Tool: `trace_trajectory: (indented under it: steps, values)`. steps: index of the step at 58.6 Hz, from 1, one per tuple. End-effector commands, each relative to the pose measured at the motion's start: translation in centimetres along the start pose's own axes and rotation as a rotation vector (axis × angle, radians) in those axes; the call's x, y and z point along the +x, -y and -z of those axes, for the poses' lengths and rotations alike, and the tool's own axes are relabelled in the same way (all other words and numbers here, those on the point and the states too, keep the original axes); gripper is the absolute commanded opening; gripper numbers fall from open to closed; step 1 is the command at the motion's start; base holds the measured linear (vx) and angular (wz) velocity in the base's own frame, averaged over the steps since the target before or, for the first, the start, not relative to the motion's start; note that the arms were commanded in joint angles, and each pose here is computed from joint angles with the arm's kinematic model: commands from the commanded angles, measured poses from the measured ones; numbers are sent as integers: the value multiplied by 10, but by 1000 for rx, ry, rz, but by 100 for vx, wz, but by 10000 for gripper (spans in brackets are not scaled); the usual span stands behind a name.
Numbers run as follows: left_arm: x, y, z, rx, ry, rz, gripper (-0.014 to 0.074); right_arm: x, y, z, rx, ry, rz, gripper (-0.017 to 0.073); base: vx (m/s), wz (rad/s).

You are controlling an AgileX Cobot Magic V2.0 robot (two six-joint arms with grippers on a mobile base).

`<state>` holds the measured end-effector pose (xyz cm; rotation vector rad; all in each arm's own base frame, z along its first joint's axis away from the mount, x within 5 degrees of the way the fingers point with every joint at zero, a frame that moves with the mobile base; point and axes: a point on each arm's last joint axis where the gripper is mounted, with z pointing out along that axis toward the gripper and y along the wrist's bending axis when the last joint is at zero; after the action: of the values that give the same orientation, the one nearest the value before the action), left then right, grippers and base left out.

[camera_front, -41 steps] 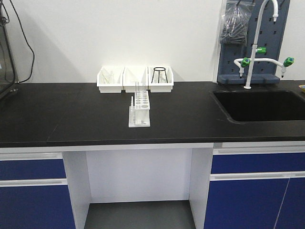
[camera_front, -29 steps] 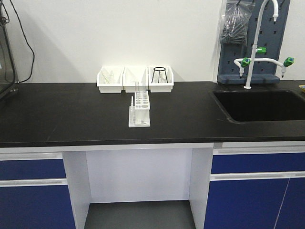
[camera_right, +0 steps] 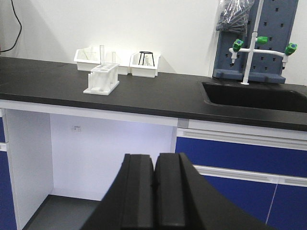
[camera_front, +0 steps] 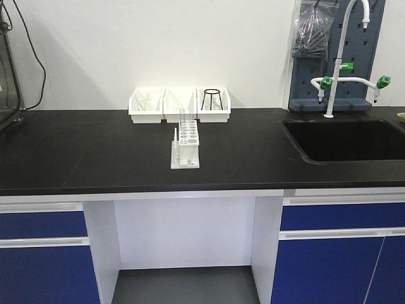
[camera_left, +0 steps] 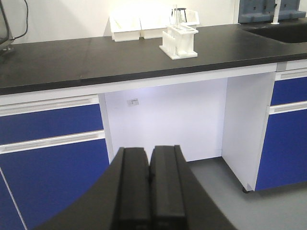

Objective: Flip and reinsert test tube from rack
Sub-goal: 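Drive the base forward toward the white test tube rack on the bench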

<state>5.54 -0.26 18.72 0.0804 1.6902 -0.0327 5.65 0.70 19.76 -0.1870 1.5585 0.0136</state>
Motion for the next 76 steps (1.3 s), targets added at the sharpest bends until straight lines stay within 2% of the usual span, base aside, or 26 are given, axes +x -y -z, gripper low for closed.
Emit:
trace_trajectory:
  steps: [1,32,76]
  values:
    - [-9,1,1,13,91,14,-6,-7,0,1,5,88,5,-10,0,0]
    - [-9,1,1,13,91,14,-6,-7,0,1,6,87,5,-10,10,2]
    - [-9,1,1,13,91,14,-6,-7,0,1,6,87,5,-10,33,5]
